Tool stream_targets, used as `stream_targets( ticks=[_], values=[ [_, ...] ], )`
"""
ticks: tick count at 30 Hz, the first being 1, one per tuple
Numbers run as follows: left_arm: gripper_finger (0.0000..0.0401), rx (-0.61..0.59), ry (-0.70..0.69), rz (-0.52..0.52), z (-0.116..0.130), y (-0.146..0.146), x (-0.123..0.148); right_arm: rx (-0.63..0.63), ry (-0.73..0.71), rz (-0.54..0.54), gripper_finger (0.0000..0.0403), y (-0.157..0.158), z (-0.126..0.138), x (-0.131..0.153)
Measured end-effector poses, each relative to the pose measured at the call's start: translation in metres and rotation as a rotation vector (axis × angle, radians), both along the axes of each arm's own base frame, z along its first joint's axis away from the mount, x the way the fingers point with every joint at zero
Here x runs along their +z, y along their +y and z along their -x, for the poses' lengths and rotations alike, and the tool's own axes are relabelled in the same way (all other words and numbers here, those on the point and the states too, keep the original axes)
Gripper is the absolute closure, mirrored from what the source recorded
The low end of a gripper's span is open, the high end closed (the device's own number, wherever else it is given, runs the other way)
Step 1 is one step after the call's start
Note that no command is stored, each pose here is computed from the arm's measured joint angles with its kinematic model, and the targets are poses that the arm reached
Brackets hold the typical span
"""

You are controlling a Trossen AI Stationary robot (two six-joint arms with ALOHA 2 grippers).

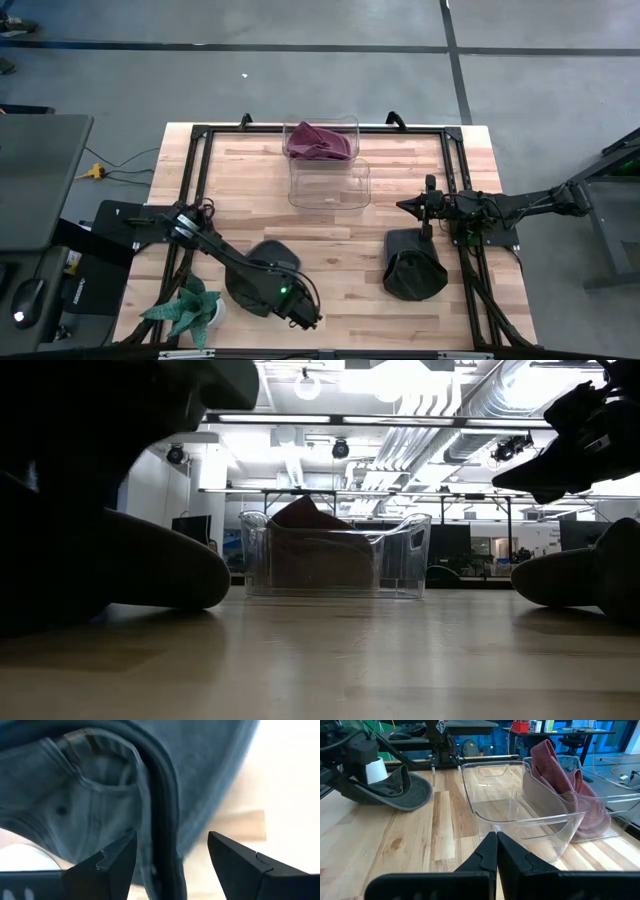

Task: Pick & Place hat
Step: Put the black cap into the bottom transparent bin

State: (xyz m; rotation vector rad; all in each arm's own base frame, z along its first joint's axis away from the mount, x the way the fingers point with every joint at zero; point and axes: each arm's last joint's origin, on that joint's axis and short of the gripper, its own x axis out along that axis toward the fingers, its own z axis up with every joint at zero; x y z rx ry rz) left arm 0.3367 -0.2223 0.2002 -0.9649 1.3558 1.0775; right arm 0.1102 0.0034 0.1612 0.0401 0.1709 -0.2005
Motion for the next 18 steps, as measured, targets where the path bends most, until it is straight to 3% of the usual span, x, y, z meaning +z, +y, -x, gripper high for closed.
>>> stream_targets(
  ticks=[4, 13, 18],
  values=[
    [0.0168, 0.000, 0.020, -0.044, 0.001, 0.006, 0.000, 0.000, 0.000, 0.000, 0.0402, 0.000, 0.000, 0.000],
    [0.0168, -0.013, 0.029, -0.011, 0.001, 0.008, -0.012, 0.000, 0.000, 0.000, 0.0402, 0.000, 0.000, 0.000],
    [0.0201, -0.021, 0.048, -0.012, 0.002, 0.011, -0.017, 0.000, 0.000, 0.000, 0.0402, 0.000, 0.000, 0.000]
  ],
)
